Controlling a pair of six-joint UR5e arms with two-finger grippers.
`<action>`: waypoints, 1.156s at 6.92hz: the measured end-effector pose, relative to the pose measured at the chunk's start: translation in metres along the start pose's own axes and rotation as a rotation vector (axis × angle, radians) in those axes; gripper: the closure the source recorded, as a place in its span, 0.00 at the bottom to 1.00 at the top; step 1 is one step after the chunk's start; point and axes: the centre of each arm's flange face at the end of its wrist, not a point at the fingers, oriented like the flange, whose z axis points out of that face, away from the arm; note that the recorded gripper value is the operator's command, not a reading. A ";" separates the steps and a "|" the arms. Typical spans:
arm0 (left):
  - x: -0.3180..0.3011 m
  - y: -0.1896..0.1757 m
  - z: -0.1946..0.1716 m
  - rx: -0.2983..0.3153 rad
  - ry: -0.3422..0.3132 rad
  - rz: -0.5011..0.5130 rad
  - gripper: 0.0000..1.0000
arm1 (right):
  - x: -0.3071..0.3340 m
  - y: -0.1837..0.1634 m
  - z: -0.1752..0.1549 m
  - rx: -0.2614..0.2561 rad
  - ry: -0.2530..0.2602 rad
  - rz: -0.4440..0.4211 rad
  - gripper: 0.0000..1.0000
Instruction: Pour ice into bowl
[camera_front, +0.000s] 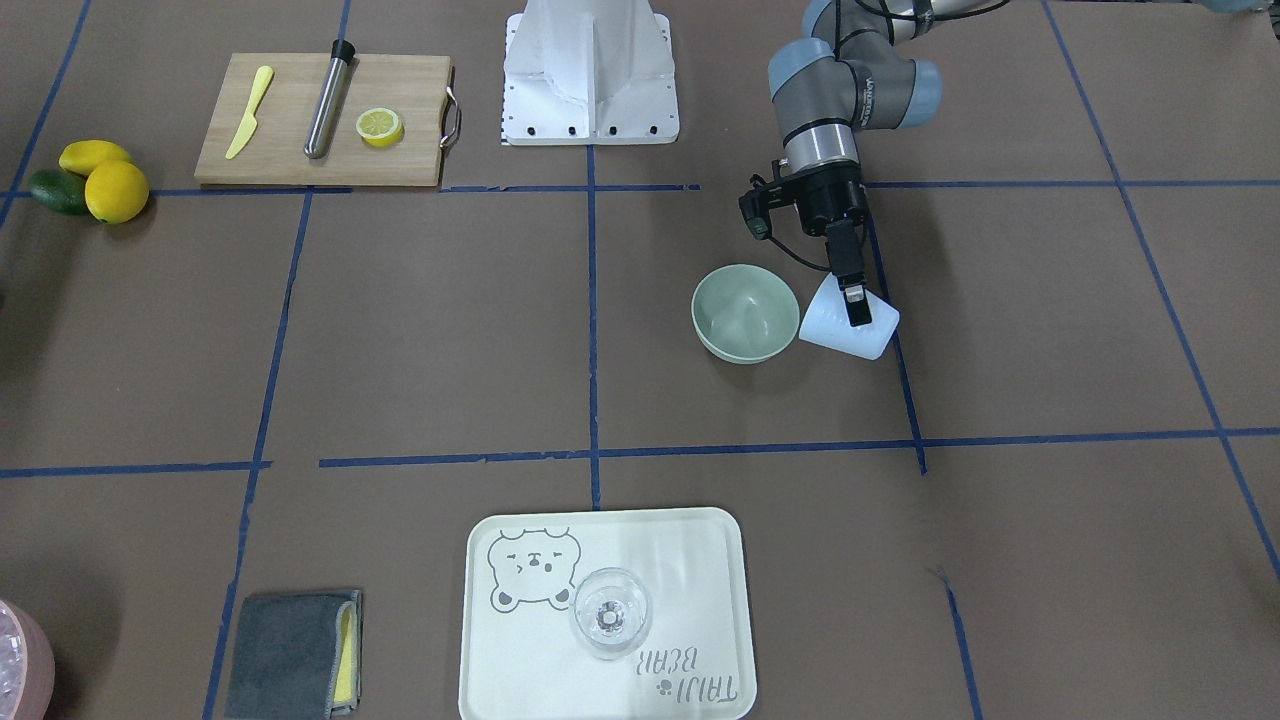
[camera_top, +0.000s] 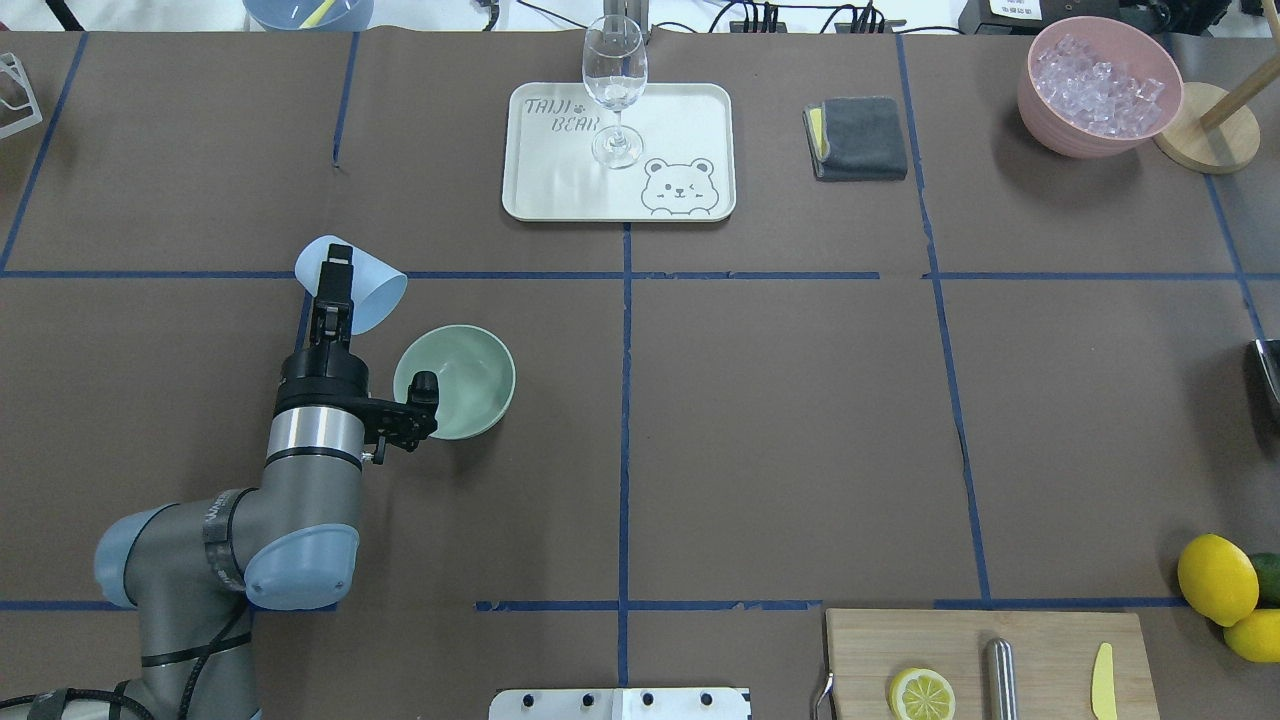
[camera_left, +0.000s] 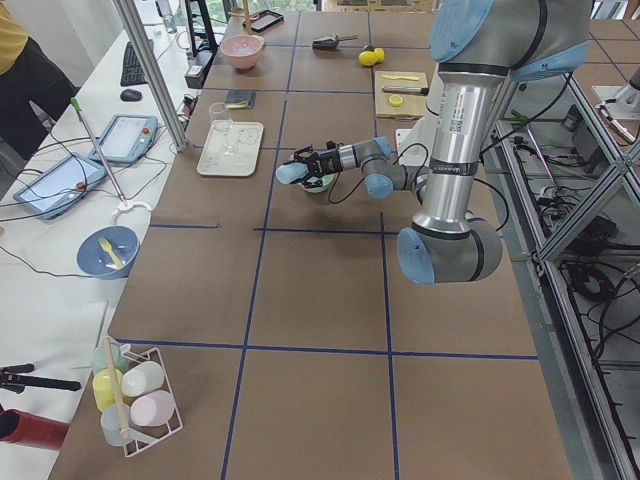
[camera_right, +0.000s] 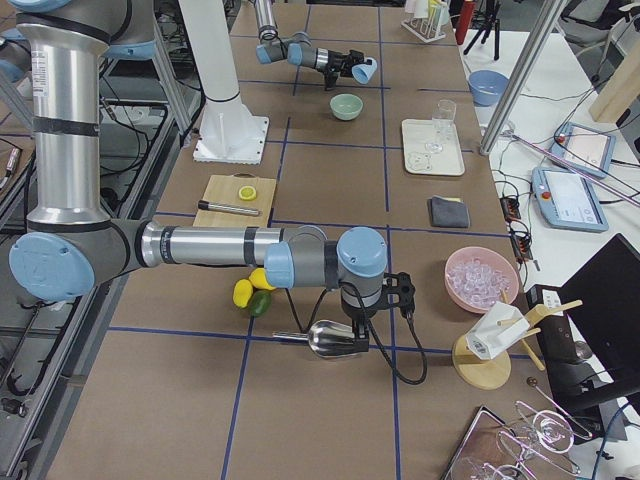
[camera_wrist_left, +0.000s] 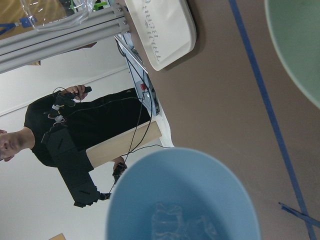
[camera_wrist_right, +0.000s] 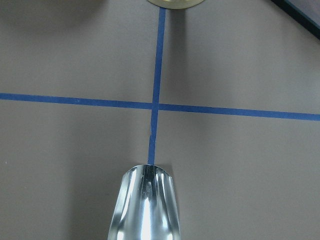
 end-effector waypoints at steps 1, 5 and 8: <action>0.001 -0.001 -0.002 -0.010 -0.018 0.009 1.00 | 0.003 0.002 0.001 -0.003 0.000 0.006 0.00; 0.012 -0.006 -0.009 -0.019 -0.044 0.036 1.00 | 0.010 0.007 -0.002 0.002 0.001 0.024 0.00; 0.014 -0.010 -0.013 -0.014 -0.048 0.039 1.00 | 0.017 0.010 -0.006 0.010 0.003 0.039 0.00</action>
